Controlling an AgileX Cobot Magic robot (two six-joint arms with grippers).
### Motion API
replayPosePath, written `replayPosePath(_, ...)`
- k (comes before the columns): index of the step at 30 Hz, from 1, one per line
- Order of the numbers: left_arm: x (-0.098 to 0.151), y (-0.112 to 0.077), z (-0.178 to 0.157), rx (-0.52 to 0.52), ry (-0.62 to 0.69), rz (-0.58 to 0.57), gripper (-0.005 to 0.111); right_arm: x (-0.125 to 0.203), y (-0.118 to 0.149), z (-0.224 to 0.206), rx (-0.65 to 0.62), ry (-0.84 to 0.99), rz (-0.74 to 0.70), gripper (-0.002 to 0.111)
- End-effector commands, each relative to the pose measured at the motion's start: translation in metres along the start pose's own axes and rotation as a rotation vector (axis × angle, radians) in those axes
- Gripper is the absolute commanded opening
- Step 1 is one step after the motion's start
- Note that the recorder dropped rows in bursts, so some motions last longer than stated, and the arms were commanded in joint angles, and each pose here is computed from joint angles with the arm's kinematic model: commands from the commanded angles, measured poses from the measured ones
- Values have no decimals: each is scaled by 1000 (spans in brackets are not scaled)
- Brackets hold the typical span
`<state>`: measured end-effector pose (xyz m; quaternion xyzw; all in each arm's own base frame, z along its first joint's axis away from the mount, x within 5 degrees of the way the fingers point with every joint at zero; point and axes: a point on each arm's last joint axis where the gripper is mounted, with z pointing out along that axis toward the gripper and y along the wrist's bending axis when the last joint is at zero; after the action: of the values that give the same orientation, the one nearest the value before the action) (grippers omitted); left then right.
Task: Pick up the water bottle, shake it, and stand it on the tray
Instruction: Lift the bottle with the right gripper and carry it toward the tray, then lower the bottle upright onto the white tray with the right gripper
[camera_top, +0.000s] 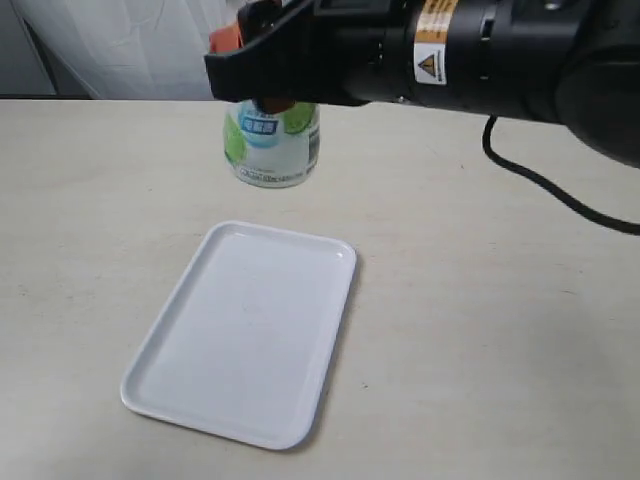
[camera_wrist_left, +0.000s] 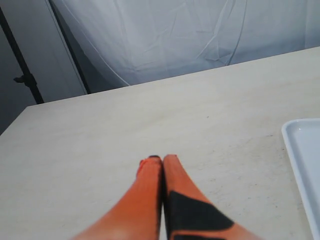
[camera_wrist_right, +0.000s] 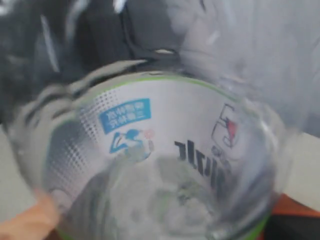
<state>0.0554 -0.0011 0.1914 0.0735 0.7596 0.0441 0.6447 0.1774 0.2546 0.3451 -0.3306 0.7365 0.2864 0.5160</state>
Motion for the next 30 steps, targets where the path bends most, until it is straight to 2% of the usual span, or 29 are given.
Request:
replayPosePath(1,0,0,0,0,-14,-5,0,21,-43,14,267,203,-24,-1)
replayPosePath(2,0,0,0,0,-14,-5,0,28,-56,17,360,235,65,-1)
replayPosePath(3,0,0,0,0,-14,-5,0,33,-60,20,394,243,123,-1)
replayPosePath(4,0,0,0,0,-14,-5,0,37,-56,24,360,245,131,-1)
replayPosePath(5,0,0,0,0,-14,-4,0,40,-42,28,266,230,132,-1)
replayPosePath(7,0,0,0,0,-14,-6,0,44,-3,33,36,172,6,-1)
replayPosePath(8,0,0,0,0,-14,-6,0,44,14,30,-38,147,-127,-1)
replayPosePath(9,0,0,0,0,-14,-6,0,45,21,29,-57,154,-204,-1)
replayPosePath(11,0,0,0,0,-14,-6,0,39,3,32,42,204,-175,-1)
replayPosePath(14,0,0,0,0,-14,-8,0,39,-41,36,277,261,151,-1)
replayPosePath(16,0,0,0,0,-14,-8,0,42,-33,39,201,228,177,-1)
replayPosePath(18,0,0,0,0,-14,-8,0,43,-5,38,26,155,-26,-1)
replayPosePath(19,0,0,0,0,-14,-8,0,43,5,36,-25,128,-79,-1)
replayPosePath(21,0,0,0,0,-14,-8,0,41,1,36,-46,79,-10,-1)
replayPosePath(25,0,0,0,0,-14,-8,0,38,-25,36,-32,-79,303,-1)
replayPosePath(26,0,0,0,0,-14,-8,0,39,-29,35,-30,-106,320,-1)
replayPosePath(30,0,0,0,0,-14,-8,0,45,-30,33,-33,-147,201,-1)
